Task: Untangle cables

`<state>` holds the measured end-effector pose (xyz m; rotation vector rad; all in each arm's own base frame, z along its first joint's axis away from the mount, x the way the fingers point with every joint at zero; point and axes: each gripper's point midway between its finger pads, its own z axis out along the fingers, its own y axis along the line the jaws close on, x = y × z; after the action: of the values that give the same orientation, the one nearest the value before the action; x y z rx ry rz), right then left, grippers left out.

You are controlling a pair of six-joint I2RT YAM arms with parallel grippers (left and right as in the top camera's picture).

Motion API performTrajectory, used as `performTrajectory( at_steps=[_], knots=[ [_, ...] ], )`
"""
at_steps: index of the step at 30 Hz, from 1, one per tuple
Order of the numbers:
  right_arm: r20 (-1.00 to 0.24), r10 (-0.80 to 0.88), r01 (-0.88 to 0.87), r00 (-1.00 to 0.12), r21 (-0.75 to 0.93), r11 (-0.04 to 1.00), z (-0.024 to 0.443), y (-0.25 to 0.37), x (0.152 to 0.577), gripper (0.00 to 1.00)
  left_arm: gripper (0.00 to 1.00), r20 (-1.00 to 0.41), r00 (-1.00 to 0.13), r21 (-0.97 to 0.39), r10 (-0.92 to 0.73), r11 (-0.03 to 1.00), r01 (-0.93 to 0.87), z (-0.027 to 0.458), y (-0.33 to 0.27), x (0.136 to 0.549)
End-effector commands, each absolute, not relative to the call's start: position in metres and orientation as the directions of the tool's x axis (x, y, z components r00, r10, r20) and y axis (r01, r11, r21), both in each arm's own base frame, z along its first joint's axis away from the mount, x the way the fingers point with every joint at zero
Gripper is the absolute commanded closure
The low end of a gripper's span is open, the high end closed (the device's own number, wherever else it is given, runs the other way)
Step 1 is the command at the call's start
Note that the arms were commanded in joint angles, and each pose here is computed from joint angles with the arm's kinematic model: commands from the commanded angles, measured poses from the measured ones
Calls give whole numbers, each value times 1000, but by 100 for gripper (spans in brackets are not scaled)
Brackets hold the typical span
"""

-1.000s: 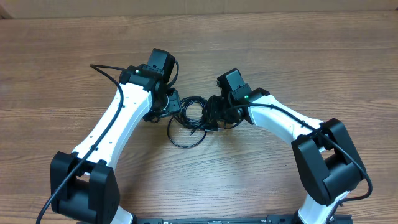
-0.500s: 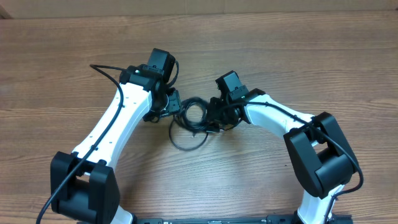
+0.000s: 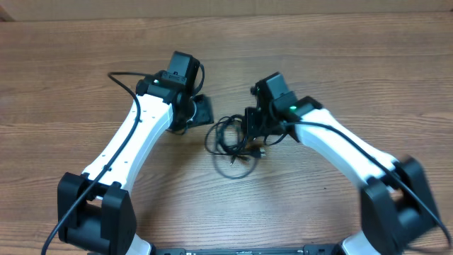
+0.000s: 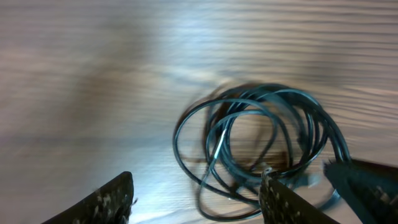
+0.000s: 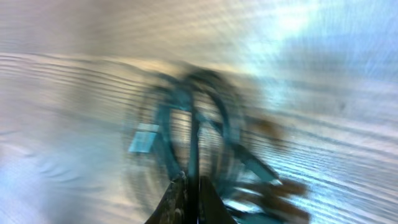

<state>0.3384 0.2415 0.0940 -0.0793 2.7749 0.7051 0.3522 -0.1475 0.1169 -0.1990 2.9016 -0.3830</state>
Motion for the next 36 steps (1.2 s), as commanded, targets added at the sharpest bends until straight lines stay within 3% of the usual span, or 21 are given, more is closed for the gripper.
performTrajectory(
  at_steps=[1, 6, 8, 14, 16, 19, 21, 24, 31, 36],
  knots=[
    [-473, 11, -231, -881, 449, 863, 163, 238, 354, 96, 34, -213, -977, -452, -3, 887, 96, 136, -186, 350],
    [-515, 24, -252, -857, 459, 852, 186, 236, 350, 96, 32, -243, -970, -465, 31, 874, 144, 138, -191, 353],
    [-508, 23, -244, -861, 452, 858, 184, 234, 349, 96, 27, -243, -969, -459, 47, 875, 157, 135, -191, 353],
    [-506, 37, -195, -862, 399, 896, 177, 221, 351, 96, 27, -194, -979, -451, 57, 881, 141, 114, -192, 350],
    [-510, 45, -149, -859, 333, 931, 171, 206, 353, 93, 26, -180, -982, -448, 62, 883, 138, 105, -194, 351],
    [-500, 85, -39, -862, 231, 972, 161, 175, 355, 80, 21, -181, -981, -441, 70, 886, 144, 91, -199, 357],
    [-478, 151, 56, -865, 207, 977, 156, 157, 354, 78, 19, -194, -978, -437, 74, 886, 154, 83, -202, 364],
    [-430, 246, 163, -869, 222, 961, 152, 135, 352, 62, 18, -223, -971, -440, 83, 881, 176, 73, -211, 375],
    [-355, 303, 204, -884, 290, 935, 157, 102, 347, 57, 21, -320, -933, -411, 166, 862, 295, 48, -240, 394],
    [-299, 316, 227, -900, 298, 927, 153, 92, 338, 55, 24, -299, -930, -235, 213, 928, 288, 7, -234, 392]
  ],
)
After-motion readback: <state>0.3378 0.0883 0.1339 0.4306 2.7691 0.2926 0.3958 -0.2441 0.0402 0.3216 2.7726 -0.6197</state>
